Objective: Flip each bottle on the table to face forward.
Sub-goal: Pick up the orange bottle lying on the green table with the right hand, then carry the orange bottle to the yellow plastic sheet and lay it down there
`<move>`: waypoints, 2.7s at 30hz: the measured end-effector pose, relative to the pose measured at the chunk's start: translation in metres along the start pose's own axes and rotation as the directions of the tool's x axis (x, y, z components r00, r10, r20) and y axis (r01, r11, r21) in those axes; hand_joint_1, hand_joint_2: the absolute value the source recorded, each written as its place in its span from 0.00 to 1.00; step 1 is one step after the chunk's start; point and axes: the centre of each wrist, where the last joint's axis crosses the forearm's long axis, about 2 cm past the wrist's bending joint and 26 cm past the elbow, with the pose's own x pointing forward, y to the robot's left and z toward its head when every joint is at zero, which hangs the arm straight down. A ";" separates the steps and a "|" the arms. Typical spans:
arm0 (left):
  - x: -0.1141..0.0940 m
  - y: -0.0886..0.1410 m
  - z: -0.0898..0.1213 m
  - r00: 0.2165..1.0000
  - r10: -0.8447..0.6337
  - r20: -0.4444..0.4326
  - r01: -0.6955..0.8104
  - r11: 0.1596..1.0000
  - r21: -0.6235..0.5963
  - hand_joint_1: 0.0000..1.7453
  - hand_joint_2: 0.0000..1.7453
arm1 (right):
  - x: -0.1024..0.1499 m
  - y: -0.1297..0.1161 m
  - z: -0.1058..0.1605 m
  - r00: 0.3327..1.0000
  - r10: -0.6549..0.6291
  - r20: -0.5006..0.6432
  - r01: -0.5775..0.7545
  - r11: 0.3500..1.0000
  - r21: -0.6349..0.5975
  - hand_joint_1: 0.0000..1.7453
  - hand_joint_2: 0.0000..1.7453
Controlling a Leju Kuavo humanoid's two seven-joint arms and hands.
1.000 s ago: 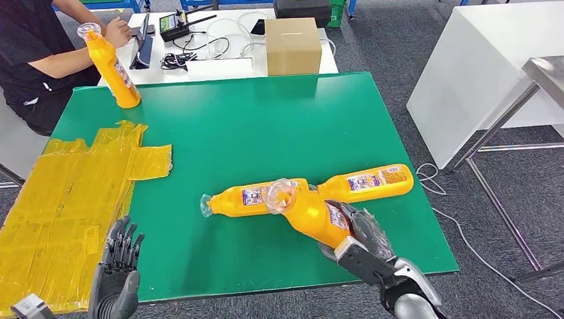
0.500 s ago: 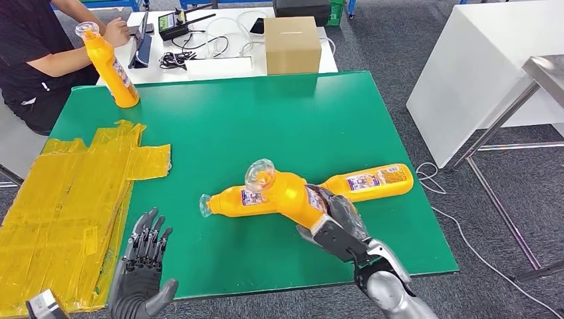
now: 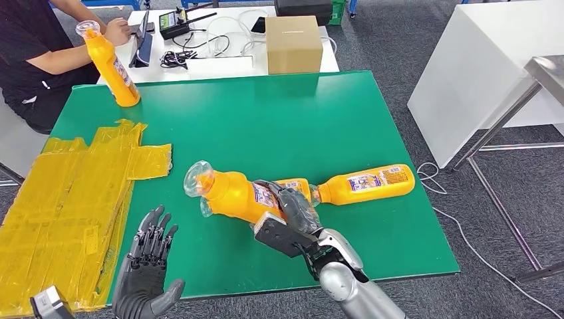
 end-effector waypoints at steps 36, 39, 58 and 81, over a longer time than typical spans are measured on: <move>0.007 0.012 -0.014 0.999 -0.048 0.013 0.047 0.993 0.105 0.00 1.00 | 0.056 0.058 -0.042 0.991 0.074 0.116 -0.080 0.996 0.049 1.00 1.00; 0.006 0.010 -0.014 0.999 -0.044 0.012 0.043 0.994 0.105 0.00 1.00 | 0.054 0.060 -0.042 0.991 0.075 0.108 -0.081 0.995 0.055 1.00 1.00; 0.011 -0.003 -0.018 1.000 0.027 -0.003 -0.026 0.990 0.142 0.00 1.00 | 0.051 0.087 -0.049 0.970 0.238 0.046 -0.240 0.970 0.039 1.00 1.00; 0.011 0.002 -0.034 0.999 0.014 -0.041 -0.011 0.997 0.081 0.00 1.00 | 0.066 0.092 -0.085 0.936 0.353 -0.002 -0.353 0.935 0.029 1.00 1.00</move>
